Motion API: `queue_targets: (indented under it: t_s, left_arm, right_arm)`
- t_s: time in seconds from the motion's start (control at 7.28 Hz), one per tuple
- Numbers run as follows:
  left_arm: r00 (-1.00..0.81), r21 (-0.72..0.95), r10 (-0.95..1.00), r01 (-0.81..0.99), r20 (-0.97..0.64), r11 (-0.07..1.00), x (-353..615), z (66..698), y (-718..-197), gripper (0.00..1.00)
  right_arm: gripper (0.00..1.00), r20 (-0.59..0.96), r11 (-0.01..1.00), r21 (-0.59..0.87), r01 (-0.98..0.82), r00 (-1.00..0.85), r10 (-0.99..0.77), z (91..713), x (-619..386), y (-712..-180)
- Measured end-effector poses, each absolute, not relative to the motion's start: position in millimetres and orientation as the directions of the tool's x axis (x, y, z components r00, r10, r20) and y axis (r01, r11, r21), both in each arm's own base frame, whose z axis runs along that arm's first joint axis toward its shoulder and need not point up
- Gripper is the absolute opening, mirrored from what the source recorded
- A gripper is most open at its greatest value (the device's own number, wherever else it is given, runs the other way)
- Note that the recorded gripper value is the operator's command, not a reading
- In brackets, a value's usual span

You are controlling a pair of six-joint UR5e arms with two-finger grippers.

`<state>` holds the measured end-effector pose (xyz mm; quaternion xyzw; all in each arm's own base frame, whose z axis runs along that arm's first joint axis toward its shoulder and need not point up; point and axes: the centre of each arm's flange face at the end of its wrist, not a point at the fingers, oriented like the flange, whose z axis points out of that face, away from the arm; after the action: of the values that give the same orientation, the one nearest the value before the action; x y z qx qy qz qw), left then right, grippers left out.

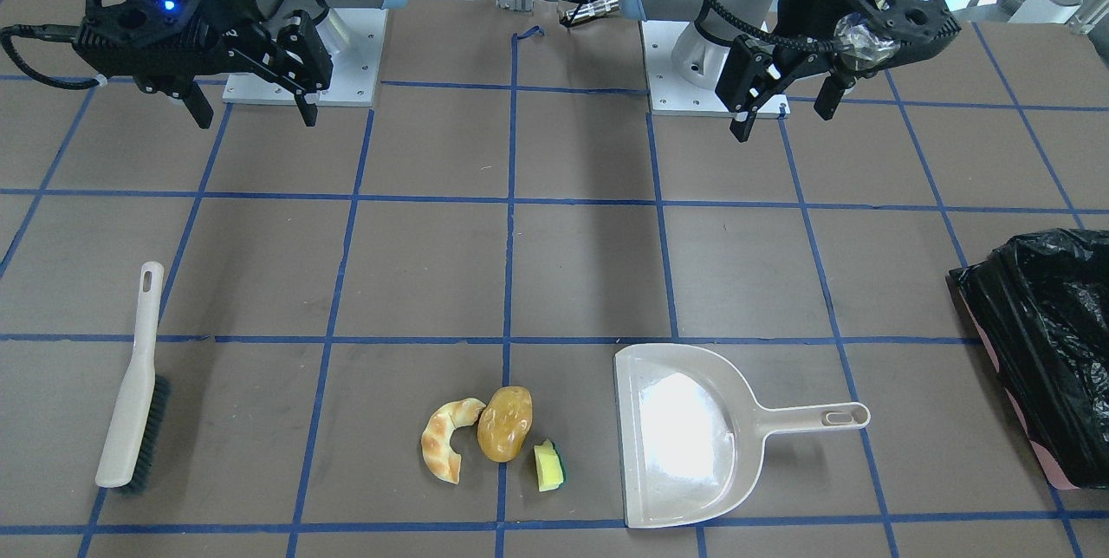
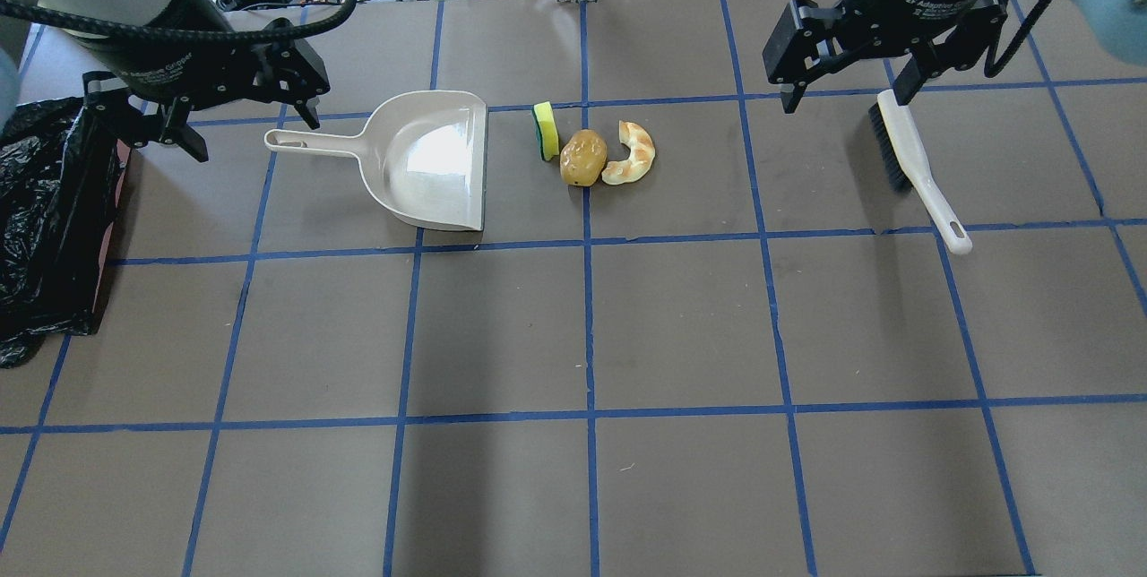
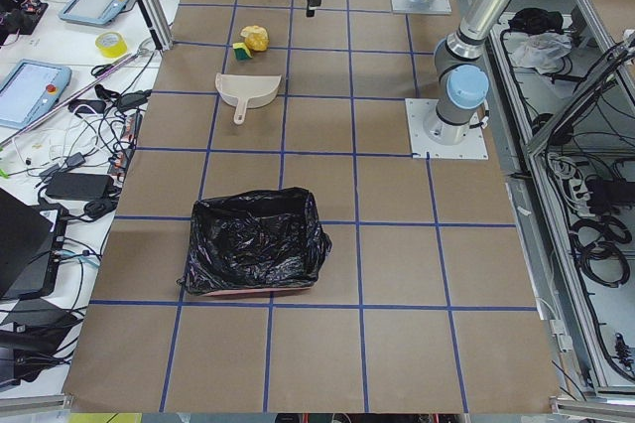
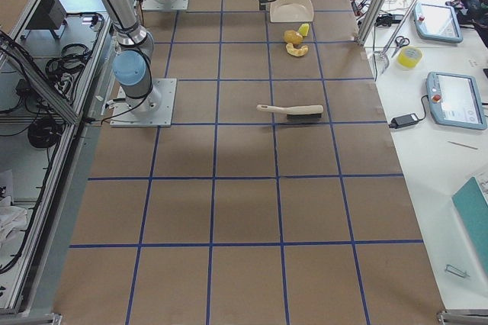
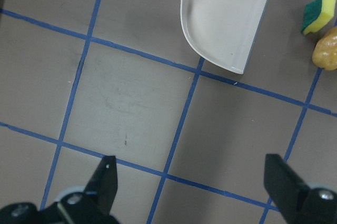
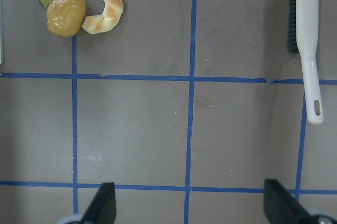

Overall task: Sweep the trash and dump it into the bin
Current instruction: 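Lower the left gripper to the dustpan while the right descends to the brush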

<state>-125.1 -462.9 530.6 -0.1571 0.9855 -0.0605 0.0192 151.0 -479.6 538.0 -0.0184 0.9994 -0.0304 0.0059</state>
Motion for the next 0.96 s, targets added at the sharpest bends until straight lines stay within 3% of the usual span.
queue_targets:
  t_s: [0.55,0.96]
  left_arm:
    - [-0.969,-0.109,-0.246,-0.242,-0.033,0.964,-124,523,-466,1.0]
    - [-0.957,-0.096,-0.288,-0.283,-0.041,0.954,-62,486,-518,1.0]
  right_arm:
    - [1.0,0.025,0.999,-0.041,-0.032,-0.999,-0.031,535,143,-479]
    - [1.0,0.042,0.999,0.005,-0.05,-0.998,-0.05,530,108,-485]
